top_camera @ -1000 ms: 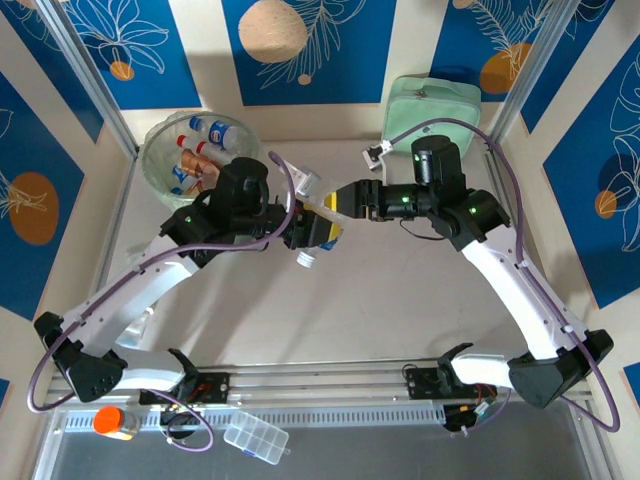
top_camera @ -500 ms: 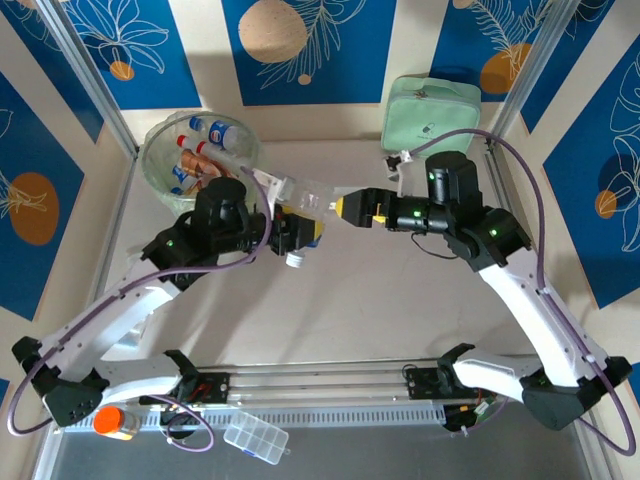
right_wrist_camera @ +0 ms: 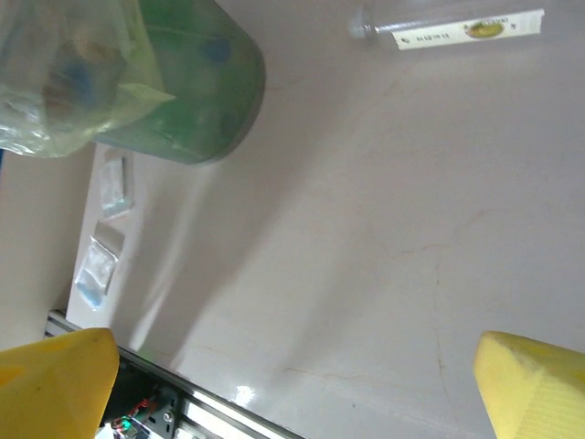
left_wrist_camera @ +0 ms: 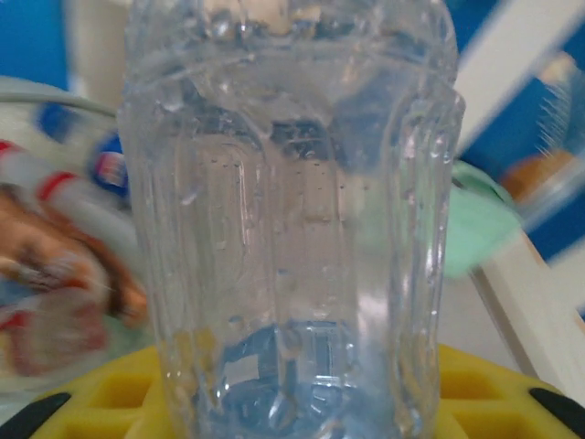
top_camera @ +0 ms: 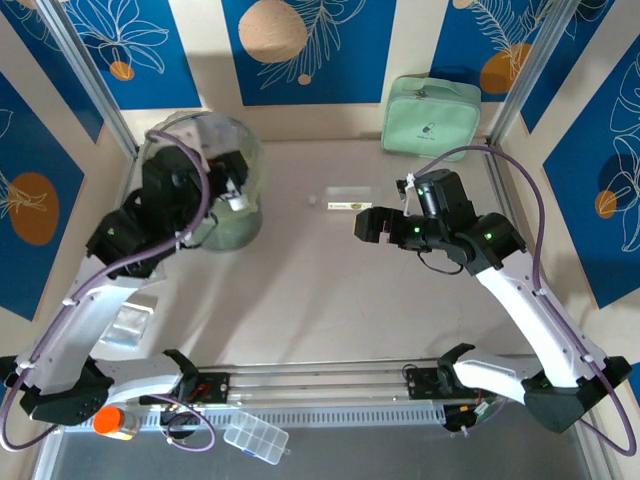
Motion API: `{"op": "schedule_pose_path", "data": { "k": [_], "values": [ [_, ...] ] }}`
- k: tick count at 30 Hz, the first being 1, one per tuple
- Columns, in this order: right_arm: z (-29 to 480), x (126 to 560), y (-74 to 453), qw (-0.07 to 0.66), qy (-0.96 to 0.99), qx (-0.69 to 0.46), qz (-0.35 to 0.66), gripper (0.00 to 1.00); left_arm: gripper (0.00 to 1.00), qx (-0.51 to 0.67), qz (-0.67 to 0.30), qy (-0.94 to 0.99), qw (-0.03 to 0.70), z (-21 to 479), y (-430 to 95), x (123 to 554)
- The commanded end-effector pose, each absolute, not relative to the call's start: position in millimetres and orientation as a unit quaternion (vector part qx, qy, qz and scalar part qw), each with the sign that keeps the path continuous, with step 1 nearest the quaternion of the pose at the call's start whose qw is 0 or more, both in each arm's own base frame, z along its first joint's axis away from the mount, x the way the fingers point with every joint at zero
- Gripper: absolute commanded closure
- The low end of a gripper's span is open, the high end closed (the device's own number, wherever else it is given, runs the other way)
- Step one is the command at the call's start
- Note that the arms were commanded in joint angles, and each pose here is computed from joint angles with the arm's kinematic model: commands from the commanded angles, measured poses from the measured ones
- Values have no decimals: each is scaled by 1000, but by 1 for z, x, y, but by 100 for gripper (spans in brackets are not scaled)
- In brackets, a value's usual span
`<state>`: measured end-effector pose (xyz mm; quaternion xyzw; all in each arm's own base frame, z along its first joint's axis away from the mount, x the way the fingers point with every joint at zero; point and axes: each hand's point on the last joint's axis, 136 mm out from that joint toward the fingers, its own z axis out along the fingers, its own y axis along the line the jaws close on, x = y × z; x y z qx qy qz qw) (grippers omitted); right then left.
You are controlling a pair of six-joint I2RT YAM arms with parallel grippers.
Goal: Put the plastic bottles in the bin
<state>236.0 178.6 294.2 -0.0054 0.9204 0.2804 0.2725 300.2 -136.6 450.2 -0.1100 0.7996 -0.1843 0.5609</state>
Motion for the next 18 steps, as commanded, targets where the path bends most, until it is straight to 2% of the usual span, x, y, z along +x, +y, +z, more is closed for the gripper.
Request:
{"op": "schedule_pose_path", "data": {
  "k": [1, 7, 14, 18],
  "values": [
    [281, 230, 171, 260, 931, -8, 254, 0, 83, -237, -108, 813, 521, 429, -75, 301],
    [274, 229, 171, 249, 935, -5, 251, 0, 85, -363, -68, 800, 473, 398, -36, 315],
    [268, 220, 173, 227, 939, -6, 259, 0, 84, -410, -60, 792, 449, 374, -17, 355],
    [269, 217, 170, 227, 940, -8, 253, 0, 81, -422, -67, 780, 456, 377, -2, 378]
  ]
}}
